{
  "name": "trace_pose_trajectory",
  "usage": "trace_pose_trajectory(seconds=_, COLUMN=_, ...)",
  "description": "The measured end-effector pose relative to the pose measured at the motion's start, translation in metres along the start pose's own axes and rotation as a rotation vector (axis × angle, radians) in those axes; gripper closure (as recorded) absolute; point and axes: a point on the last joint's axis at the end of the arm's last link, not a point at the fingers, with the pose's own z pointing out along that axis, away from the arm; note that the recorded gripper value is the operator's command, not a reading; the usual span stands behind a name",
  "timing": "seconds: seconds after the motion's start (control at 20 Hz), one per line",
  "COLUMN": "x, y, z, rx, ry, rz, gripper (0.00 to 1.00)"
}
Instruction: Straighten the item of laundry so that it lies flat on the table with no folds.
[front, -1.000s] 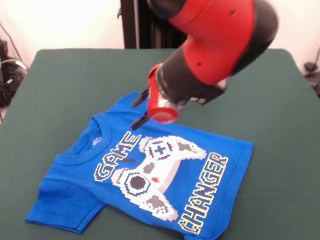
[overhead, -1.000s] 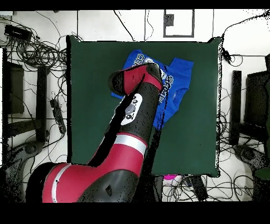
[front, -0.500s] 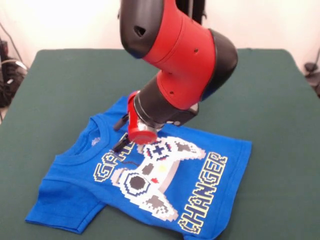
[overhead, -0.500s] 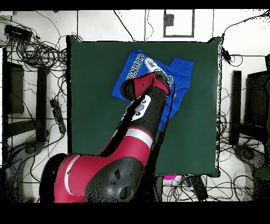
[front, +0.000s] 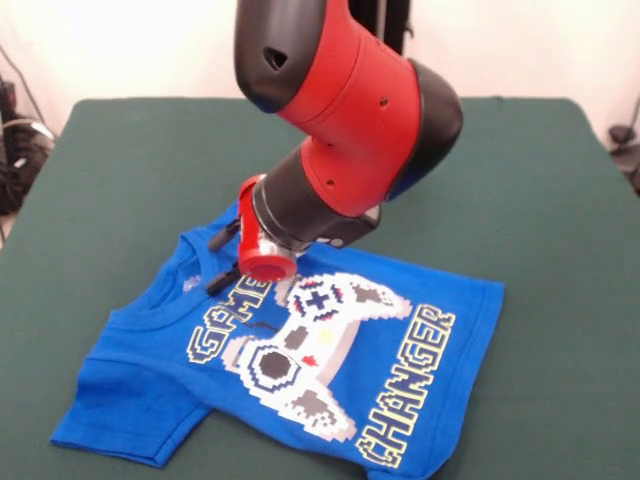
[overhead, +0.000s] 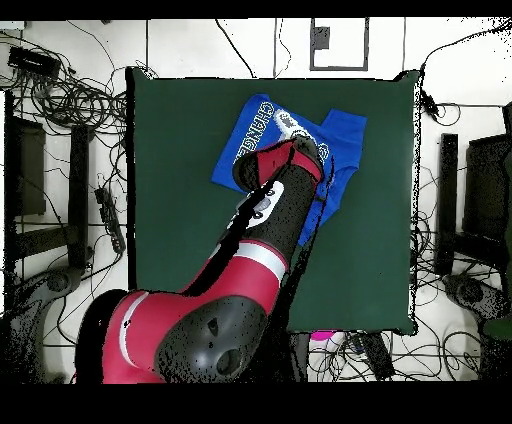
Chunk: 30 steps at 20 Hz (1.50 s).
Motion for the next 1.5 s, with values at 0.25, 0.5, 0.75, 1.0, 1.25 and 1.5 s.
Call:
trace_pose_trajectory(seconds=0.25, x=-0.003, y=-0.003, z=0.005, rx=0.009, ry=-0.017, rz=-0.004, gripper=0.0)
trace_pose_trajectory(seconds=0.5, x=-0.001, y=-0.005, z=0.01, rx=0.012, ry=-0.022, rz=-0.011, gripper=0.0)
trace_pose_trajectory(seconds=0.75, x=-0.002, y=-0.004, z=0.012, rx=0.008, ry=-0.023, rz=-0.009, gripper=0.0)
trace_pose_trajectory(seconds=1.0, x=-0.005, y=-0.004, z=0.014, rx=0.004, ry=-0.02, rz=-0.004, gripper=0.0)
trace_pose_trajectory(seconds=1.25, x=-0.007, y=-0.003, z=0.016, rx=-0.002, ry=-0.025, rz=-0.004, gripper=0.0)
trace_pose_trajectory(seconds=1.5, x=-0.013, y=-0.003, z=0.023, rx=-0.019, ry=-0.039, rz=-0.006, gripper=0.0)
